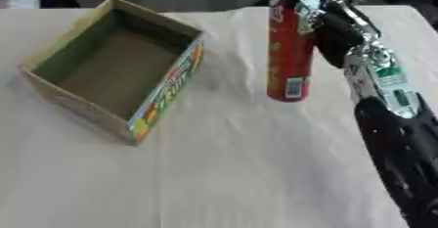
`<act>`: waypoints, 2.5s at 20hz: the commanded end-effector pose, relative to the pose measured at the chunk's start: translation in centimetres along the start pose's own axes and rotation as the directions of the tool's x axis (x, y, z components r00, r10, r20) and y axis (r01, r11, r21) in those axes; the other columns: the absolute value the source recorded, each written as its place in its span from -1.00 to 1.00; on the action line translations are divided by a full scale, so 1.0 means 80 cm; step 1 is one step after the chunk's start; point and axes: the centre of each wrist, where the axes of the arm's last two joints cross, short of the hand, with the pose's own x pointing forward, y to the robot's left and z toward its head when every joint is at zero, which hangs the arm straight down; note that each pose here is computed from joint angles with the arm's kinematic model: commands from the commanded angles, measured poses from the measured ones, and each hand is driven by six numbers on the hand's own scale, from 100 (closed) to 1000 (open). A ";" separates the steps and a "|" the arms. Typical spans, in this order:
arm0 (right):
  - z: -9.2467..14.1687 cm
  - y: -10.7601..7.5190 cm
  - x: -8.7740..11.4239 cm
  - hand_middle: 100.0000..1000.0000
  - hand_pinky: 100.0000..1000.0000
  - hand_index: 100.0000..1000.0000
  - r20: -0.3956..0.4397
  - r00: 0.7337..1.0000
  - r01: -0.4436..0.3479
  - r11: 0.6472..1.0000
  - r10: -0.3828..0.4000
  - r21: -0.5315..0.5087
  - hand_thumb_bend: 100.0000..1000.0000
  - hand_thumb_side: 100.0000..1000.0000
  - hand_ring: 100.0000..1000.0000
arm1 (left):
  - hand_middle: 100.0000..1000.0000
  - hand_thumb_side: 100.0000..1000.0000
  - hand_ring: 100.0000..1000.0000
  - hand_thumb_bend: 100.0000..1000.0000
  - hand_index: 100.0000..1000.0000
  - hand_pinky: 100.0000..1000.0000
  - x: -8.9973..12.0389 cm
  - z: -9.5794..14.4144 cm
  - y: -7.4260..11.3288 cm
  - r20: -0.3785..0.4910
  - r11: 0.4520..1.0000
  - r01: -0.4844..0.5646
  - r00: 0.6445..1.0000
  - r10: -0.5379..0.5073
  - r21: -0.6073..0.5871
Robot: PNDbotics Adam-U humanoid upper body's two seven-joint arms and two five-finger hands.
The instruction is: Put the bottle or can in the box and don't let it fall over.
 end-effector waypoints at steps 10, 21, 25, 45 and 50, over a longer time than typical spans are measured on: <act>0.004 0.000 0.044 -0.12 0.79 -0.42 0.103 0.994 0.045 0.998 -0.041 -0.039 -1.00 -0.19 -0.39 | 0.75 0.83 1.00 -0.60 0.38 0.53 0.076 -0.008 0.064 0.179 0.982 -0.001 0.983 -0.033 0.187; 0.006 0.013 0.062 -0.29 0.78 -0.65 0.186 0.979 0.087 0.996 -0.083 -0.014 -1.00 -0.30 -0.50 | 0.74 0.86 1.00 -0.58 0.37 0.52 0.070 0.004 0.100 0.154 0.956 0.081 0.980 -0.128 0.283; 0.007 0.024 0.072 -0.32 0.75 -0.66 0.235 0.968 0.091 0.996 -0.089 0.002 -1.00 -0.37 -0.51 | 0.74 0.88 1.00 -0.56 0.36 0.52 0.067 0.006 0.104 0.140 0.953 0.092 0.981 -0.137 0.290; -0.045 0.088 0.064 -0.31 0.68 -0.63 0.289 0.957 0.003 0.999 0.011 -0.046 -1.00 -0.50 -0.49 | 0.72 0.87 1.00 -0.56 0.34 0.51 0.058 0.016 0.103 0.117 0.961 0.105 0.983 -0.139 0.258; -0.059 0.101 0.053 -0.31 0.67 -0.62 0.289 0.957 -0.009 0.999 0.022 -0.048 -1.00 -0.56 -0.48 | 0.72 0.87 1.00 -0.55 0.34 0.51 0.057 0.018 0.100 0.114 0.963 0.101 0.985 -0.133 0.249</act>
